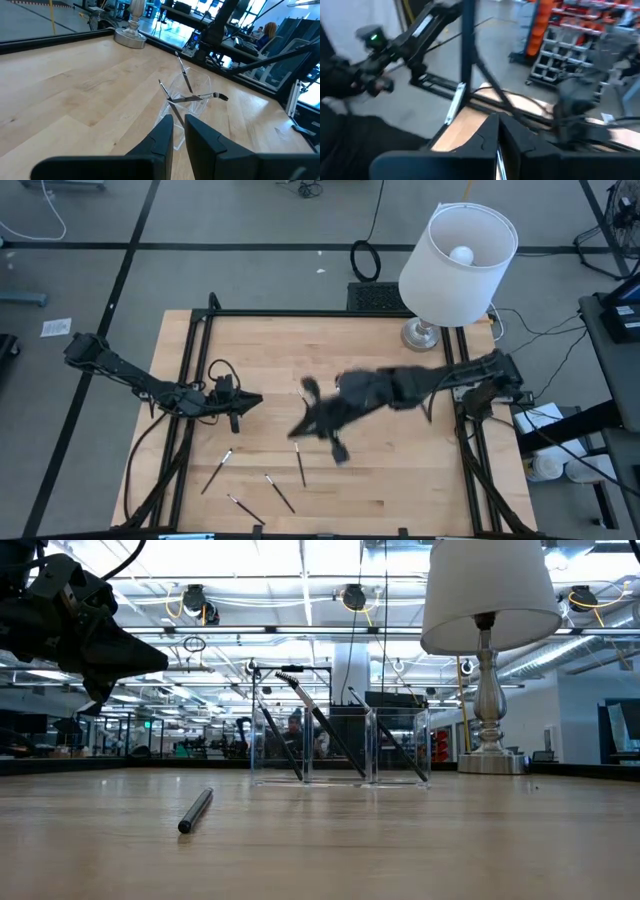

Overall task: Pick & Place Makeup Supplies
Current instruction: Put the makeup brush into the transparent organizer

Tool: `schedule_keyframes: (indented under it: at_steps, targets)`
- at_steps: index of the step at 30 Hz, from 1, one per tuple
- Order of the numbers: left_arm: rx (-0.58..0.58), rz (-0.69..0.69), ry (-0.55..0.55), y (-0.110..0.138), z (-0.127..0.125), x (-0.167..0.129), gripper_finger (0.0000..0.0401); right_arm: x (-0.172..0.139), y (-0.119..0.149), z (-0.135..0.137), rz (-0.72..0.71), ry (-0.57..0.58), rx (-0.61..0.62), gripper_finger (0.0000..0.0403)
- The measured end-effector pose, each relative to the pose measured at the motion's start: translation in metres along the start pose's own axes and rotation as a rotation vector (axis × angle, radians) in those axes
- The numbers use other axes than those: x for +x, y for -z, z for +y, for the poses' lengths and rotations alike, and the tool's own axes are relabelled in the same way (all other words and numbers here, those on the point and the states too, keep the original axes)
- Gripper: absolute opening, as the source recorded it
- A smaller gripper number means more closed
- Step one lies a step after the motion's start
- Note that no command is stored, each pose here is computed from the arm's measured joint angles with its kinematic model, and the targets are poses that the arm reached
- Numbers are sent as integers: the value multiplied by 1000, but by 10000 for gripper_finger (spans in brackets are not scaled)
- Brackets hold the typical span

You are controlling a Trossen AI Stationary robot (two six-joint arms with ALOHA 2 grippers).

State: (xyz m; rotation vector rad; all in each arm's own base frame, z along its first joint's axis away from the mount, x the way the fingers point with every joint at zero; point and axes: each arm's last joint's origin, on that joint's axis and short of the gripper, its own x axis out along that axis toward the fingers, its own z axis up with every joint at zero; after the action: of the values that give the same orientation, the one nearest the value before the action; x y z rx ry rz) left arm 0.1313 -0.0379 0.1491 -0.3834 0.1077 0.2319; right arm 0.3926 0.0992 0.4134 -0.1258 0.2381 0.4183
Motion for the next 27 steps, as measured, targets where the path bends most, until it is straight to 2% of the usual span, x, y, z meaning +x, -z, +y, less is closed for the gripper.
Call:
schedule_keyframes:
  at_steps: [4, 8, 14, 18, 27]
  targets:
    - [3, 4, -1, 0, 0, 0, 51, -20, -11, -26, -90, 59, 31, 0]
    - [8, 18, 17, 1, 0, 0, 51, -36, -2, -46, -141, 64, 34, 0]
    - [9, 25, 17, 2, 0, 0, 51, -53, 58, -71, -249, 60, 135, 0]
    - [9, 26, 16, 2, 0, 0, 51, -76, 107, -78, -292, 122, 186, 0]
    - [9, 25, 7, 2, 1, 0, 51, -123, 191, -50, -537, 147, 149, 0]
